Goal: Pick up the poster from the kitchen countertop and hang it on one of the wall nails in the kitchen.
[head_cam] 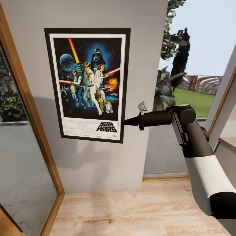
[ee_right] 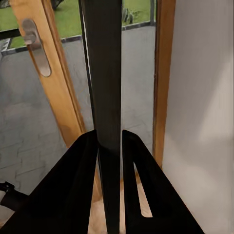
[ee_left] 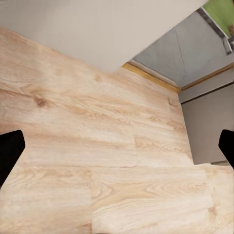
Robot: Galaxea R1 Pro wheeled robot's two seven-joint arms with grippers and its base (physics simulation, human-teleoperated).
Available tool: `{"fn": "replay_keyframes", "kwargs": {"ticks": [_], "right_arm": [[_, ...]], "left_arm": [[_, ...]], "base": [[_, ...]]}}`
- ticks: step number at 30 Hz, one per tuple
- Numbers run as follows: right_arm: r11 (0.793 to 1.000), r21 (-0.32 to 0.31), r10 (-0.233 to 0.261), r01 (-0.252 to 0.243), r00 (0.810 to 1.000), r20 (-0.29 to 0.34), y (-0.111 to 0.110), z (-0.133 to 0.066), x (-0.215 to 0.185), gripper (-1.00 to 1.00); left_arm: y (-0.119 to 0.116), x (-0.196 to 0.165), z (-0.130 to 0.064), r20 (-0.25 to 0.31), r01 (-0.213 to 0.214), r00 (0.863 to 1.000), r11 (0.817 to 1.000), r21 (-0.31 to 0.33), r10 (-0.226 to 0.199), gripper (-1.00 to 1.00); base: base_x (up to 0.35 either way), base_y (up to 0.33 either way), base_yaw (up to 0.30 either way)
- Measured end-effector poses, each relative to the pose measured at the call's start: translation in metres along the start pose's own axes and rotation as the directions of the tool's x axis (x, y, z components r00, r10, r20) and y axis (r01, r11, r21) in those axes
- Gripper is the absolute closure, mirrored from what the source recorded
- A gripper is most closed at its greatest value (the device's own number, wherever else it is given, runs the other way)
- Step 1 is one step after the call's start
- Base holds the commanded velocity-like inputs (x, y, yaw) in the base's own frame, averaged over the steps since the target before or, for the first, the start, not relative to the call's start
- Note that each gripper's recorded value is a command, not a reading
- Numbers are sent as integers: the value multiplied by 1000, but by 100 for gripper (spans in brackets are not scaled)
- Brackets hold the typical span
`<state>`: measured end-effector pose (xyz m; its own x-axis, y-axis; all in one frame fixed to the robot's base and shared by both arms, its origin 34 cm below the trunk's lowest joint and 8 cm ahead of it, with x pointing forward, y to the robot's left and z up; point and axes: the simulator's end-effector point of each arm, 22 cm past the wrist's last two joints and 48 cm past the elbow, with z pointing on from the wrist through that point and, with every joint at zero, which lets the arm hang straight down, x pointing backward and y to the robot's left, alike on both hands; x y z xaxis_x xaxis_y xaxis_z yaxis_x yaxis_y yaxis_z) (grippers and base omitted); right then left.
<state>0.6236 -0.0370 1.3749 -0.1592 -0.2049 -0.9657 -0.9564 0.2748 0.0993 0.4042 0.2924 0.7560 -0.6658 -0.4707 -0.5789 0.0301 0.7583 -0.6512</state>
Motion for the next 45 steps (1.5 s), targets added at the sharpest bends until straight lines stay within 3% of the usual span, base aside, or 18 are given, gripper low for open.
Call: {"fn": "replay_keyframes", "kwargs": {"ticks": [45], "right_arm": [[1000,-1,-1,1,1000,1,0,0,0,100]], "left_arm": [[0,0,0,0,0,1000,1000,0,0,-100]], "base": [[150,3,0]]}}
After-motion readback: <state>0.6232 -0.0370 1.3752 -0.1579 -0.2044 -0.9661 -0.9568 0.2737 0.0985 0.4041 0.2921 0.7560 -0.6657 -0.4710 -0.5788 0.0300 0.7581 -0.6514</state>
